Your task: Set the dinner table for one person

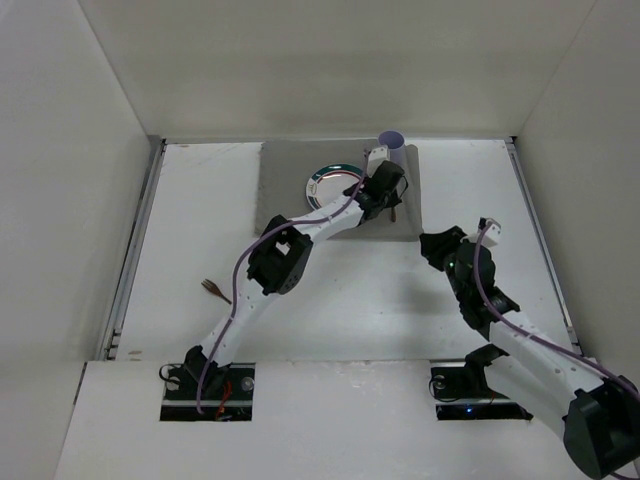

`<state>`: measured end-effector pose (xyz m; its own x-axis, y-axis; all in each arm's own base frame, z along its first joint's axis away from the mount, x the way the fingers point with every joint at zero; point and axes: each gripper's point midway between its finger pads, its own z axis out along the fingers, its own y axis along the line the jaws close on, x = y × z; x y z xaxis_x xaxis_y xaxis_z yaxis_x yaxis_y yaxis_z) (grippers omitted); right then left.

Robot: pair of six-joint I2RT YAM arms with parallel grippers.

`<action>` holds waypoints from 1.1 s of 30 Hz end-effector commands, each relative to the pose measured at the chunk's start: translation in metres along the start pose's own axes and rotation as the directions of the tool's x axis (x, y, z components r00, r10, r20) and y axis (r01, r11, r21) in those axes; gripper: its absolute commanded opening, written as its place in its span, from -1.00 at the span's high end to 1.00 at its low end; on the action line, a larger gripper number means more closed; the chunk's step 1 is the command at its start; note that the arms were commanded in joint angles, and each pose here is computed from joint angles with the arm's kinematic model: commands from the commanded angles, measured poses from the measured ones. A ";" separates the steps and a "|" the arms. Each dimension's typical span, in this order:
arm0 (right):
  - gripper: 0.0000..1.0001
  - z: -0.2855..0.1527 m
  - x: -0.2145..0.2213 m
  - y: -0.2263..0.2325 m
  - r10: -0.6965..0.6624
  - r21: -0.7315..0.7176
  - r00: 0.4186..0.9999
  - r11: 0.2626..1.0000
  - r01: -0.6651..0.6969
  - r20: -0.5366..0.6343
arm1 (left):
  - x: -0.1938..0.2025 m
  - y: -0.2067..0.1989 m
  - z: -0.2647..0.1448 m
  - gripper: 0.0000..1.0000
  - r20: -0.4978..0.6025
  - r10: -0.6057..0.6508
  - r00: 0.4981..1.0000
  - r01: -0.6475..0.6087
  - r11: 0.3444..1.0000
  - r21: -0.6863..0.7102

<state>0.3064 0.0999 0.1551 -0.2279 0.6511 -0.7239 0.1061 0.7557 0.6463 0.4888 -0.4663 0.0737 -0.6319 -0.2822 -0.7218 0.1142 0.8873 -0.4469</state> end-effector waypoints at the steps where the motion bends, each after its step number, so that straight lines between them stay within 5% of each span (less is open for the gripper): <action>1: 0.21 0.002 -0.008 0.003 0.017 -0.007 0.999 1.000 -0.016 0.035 | -0.013 -0.019 -0.006 0.88 -0.009 -0.020 1.000 0.020 0.998 0.056; 16: 0.22 -0.001 -0.013 0.006 0.016 -0.018 0.998 1.000 -0.015 0.053 | -0.006 -0.009 -0.003 0.42 -0.013 -0.035 0.999 0.035 0.999 0.027; 24: 0.22 -0.002 -0.014 0.008 0.014 -0.024 0.998 1.000 -0.013 0.057 | -0.081 -0.046 -0.097 0.35 0.118 -0.065 0.991 0.046 0.986 0.162; 28: 0.32 0.001 0.002 0.023 -0.045 -0.058 0.999 0.997 0.045 0.013 | -0.105 -0.010 -0.145 0.32 0.179 -0.160 0.971 0.133 0.979 0.153; 33: 0.35 0.002 0.018 0.039 -0.105 -0.089 0.994 0.991 0.101 -0.033 | -0.092 0.092 -0.188 0.32 0.201 -0.154 0.967 0.166 0.985 -0.044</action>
<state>0.2982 0.1310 0.1345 -0.3299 0.5688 -0.7534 0.0579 0.8088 0.5853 0.4172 -0.3449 0.2149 -0.5097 -0.4554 -0.7300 0.0885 0.8162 -0.5710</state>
